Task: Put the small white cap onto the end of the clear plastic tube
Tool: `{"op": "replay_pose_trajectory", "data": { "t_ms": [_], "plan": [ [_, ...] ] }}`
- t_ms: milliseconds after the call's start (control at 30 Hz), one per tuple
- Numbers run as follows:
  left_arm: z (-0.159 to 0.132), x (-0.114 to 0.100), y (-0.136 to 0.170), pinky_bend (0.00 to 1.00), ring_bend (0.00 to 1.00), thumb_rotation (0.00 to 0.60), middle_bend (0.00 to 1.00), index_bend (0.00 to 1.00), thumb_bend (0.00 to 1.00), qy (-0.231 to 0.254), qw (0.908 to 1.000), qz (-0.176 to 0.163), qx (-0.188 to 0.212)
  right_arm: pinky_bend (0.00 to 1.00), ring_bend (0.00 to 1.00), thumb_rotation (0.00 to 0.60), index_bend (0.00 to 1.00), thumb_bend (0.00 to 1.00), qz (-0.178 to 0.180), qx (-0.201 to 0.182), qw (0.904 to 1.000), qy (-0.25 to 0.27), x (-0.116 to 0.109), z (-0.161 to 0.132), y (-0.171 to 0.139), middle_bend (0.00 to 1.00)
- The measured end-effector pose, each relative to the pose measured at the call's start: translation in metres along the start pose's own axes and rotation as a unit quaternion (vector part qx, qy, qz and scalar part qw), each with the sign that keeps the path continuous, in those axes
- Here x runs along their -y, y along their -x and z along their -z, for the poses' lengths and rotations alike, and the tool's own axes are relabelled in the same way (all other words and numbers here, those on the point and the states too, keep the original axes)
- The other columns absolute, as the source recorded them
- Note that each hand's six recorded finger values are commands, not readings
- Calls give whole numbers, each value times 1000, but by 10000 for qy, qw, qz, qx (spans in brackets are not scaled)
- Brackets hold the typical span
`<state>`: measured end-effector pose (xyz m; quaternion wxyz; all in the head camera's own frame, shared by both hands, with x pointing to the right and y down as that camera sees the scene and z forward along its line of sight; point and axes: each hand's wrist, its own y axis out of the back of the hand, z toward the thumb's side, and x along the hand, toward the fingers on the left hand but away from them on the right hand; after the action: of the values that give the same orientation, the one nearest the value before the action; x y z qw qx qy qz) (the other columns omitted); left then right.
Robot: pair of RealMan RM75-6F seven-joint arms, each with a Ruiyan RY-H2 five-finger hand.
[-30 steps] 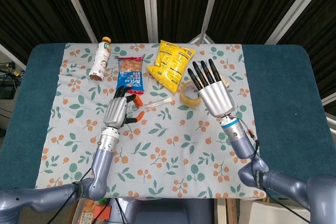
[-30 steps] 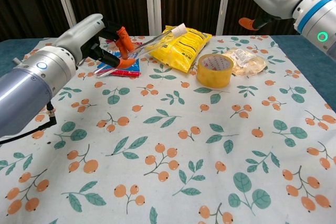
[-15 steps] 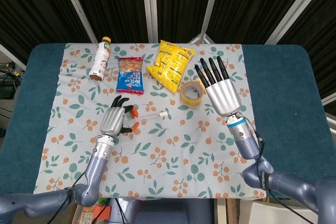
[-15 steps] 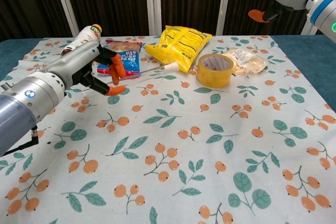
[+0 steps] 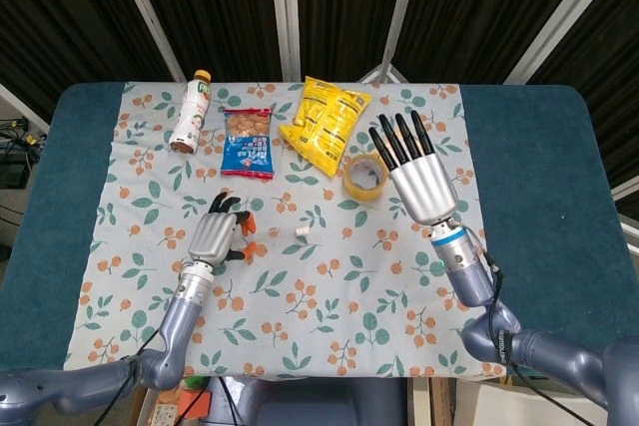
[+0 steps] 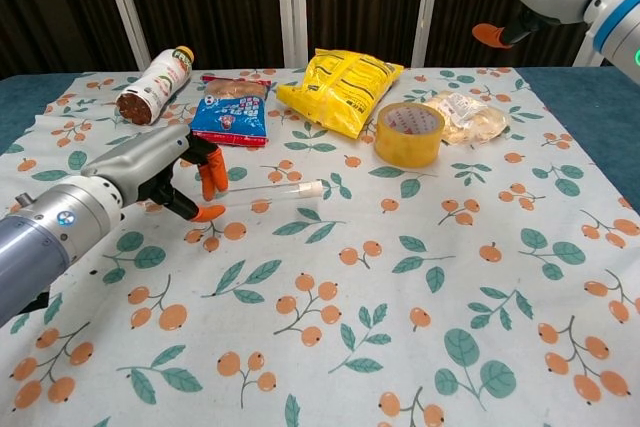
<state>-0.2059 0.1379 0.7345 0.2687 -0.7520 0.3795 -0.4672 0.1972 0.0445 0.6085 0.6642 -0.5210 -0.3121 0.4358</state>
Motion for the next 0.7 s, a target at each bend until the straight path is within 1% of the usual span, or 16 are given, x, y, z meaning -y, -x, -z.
{"op": "replay_pose_trajectory", "data": {
  "t_ms": [200,333,400,467,567,700],
  "plan": [
    [2,4,-2,33,152,600,531,744,551,-81,9999,78,-38,0,0,600,39,349,-17,-7,10000,37,1,-2,-1,29],
    [3,5,-3,32,149,600,495,717,540,-131,9998,121,-84,0,0,600,38,349,-13,-10,10000,45,1,-3,-1,29],
    [4,6,-2,29,143,600,473,688,515,-155,9997,143,-106,0,0,600,38,349,-7,-12,10000,54,0,-3,-1,29],
    [5,5,-2,20,137,600,444,605,455,-169,9996,168,-140,0,0,600,39,348,-3,-9,10000,69,-1,-3,-2,29],
    [7,3,0,10,126,600,392,516,398,-161,9995,199,-163,0,0,600,38,349,-8,-3,10000,78,-2,-3,-3,29],
    [8,-1,3,1,111,600,341,471,381,-118,9996,215,-162,0,0,600,39,349,-26,1,9999,106,-3,-3,-5,29]
  ]
}}
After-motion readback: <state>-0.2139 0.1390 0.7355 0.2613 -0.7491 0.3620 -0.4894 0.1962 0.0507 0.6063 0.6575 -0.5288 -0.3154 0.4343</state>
